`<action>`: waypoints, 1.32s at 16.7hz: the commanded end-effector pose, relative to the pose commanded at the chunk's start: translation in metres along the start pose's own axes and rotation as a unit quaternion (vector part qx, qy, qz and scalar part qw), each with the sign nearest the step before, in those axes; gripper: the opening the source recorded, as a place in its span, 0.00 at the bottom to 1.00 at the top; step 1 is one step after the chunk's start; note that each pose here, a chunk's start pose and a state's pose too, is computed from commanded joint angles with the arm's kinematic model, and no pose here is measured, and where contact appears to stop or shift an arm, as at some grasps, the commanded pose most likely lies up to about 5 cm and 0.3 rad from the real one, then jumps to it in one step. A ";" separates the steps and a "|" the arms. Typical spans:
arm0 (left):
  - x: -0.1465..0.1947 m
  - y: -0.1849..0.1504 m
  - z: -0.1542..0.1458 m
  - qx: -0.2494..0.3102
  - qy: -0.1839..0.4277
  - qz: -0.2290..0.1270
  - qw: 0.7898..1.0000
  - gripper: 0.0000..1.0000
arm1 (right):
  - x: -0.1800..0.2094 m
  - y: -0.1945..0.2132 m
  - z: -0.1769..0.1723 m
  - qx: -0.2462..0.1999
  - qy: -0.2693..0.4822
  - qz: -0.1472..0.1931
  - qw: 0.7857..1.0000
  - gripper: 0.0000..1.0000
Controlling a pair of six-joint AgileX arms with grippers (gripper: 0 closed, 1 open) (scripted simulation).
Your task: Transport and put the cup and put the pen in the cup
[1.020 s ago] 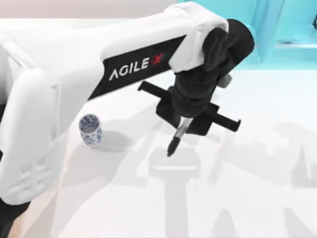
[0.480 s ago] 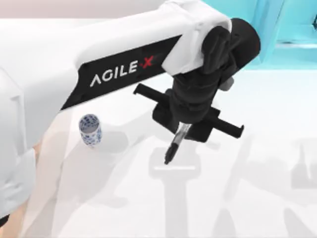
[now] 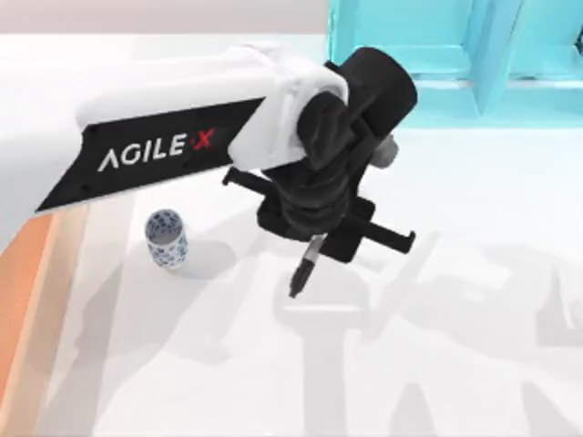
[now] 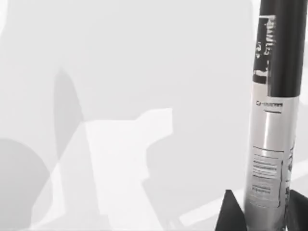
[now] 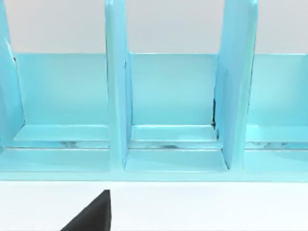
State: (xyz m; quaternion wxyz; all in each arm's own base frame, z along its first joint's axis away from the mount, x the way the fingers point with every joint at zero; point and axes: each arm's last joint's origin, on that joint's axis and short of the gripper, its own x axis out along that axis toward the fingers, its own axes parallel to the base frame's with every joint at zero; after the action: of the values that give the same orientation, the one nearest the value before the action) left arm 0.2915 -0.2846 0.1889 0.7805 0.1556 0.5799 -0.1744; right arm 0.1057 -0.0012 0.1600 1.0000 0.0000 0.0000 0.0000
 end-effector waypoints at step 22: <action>-0.034 0.138 -0.189 -0.052 -0.648 0.040 0.759 0.00 | 0.000 0.000 0.000 0.000 0.000 0.000 1.000 1.00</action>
State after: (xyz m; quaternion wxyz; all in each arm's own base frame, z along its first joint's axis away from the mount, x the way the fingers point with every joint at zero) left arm 0.1842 -0.0748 0.1743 0.9830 -0.0121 -0.0624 -0.1722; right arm 0.1057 -0.0012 0.1600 1.0000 0.0000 0.0000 0.0000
